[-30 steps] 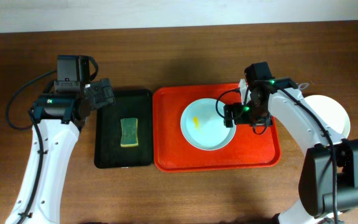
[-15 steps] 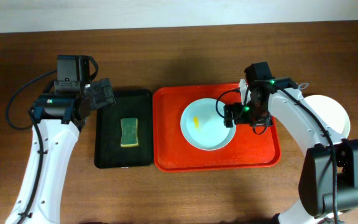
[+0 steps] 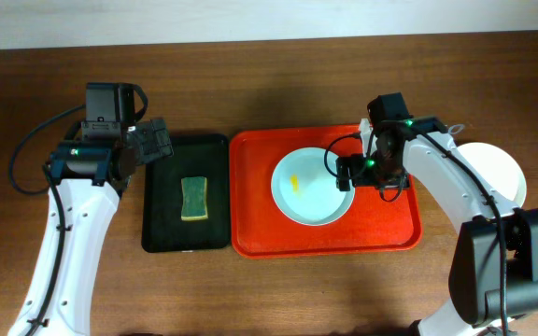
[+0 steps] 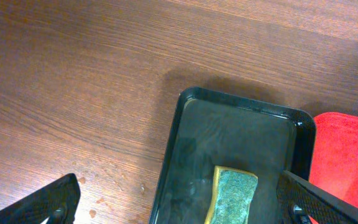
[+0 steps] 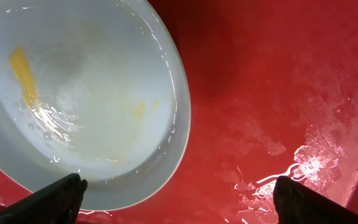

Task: Clean dirty plates on tray and stack at the side
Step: 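Hold the white plate rim with the right gripper at tray center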

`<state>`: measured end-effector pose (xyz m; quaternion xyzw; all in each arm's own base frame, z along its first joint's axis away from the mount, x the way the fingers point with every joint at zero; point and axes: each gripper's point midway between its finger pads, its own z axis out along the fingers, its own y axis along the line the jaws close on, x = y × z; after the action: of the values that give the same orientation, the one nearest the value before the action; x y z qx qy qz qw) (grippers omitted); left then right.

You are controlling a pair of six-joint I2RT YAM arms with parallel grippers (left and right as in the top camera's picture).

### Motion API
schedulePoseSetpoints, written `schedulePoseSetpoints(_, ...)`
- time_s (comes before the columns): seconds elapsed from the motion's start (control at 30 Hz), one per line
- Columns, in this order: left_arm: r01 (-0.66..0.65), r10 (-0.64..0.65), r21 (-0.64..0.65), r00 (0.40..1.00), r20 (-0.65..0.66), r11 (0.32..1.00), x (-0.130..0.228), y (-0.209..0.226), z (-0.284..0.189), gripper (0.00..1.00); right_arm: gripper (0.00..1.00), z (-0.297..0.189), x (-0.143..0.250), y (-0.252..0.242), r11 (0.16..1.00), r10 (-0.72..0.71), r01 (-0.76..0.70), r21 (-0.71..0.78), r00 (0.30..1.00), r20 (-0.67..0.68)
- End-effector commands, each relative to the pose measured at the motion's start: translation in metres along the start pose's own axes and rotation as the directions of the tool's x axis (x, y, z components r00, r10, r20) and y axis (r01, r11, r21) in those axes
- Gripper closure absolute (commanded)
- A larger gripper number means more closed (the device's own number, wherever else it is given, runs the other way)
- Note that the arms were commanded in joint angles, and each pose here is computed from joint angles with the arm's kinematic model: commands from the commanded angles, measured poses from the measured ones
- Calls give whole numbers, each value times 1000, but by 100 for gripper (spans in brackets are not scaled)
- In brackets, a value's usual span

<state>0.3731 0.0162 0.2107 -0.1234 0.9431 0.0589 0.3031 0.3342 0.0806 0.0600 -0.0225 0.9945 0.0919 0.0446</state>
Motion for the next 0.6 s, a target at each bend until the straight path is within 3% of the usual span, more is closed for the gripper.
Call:
schedulePoseSetpoints(0.0, 0, 0, -15, 1000, 7, 1000, -2, 4, -1, 1, 1, -4, -6, 3, 1000, -12, 12, -4, 1000, 18)
schedulePoseSetpoints(0.13, 0, 0, -15, 1000, 7, 1000, -2, 4, -1, 1, 2, -5, -20, 6, 1000, -21, 23, -15, 997, 76)
schedulePoseSetpoints(0.23, 0, 0, -14, 1000, 8, 1000, -2, 4, -1, 1, 5, -6, -14, 23, 993, -20, 25, -115, 999, 50)
schedulePoseSetpoints(0.27, 0, 0, -15, 1000, 7, 1000, -2, 4, -1, 1, 43, -7, -11, 22, 993, -16, 20, -113, 999, 34)
schedulePoseSetpoints(0.3, 0, 0, -15, 1000, 7, 1000, -2, 4, -1, 1, 96, -7, -6, 20, 994, 19, -17, -108, 1000, 10)
schedulePoseSetpoints(0.37, 0, 0, -15, 1000, 7, 1000, -2, 4, -1, 1, 96, -8, -11, 10, 987, 140, -138, -83, 990, 22)
schedulePoseSetpoints(0.4, 0, 0, -15, 1000, 7, 1000, -2, 4, -1, 1, 82, -8, -14, 9, 986, 147, -143, -89, 989, 32)
schedulePoseSetpoints(0.43, 0, 0, -15, 1000, 7, 1000, -2, 4, -1, 1, 79, -8, -15, 9, 985, 148, -144, -92, 988, 33)
schedulePoseSetpoints(0.5, 0, 0, -15, 1000, 7, 1000, -2, 4, -1, 1, 54, -8, -15, 9, 985, 147, -143, -92, 989, 35)
schedulePoseSetpoints(0.57, 0, 0, -15, 1000, 7, 1000, -2, 4, -1, 1, 53, -7, -16, 7, 986, 147, -144, -81, 988, 41)
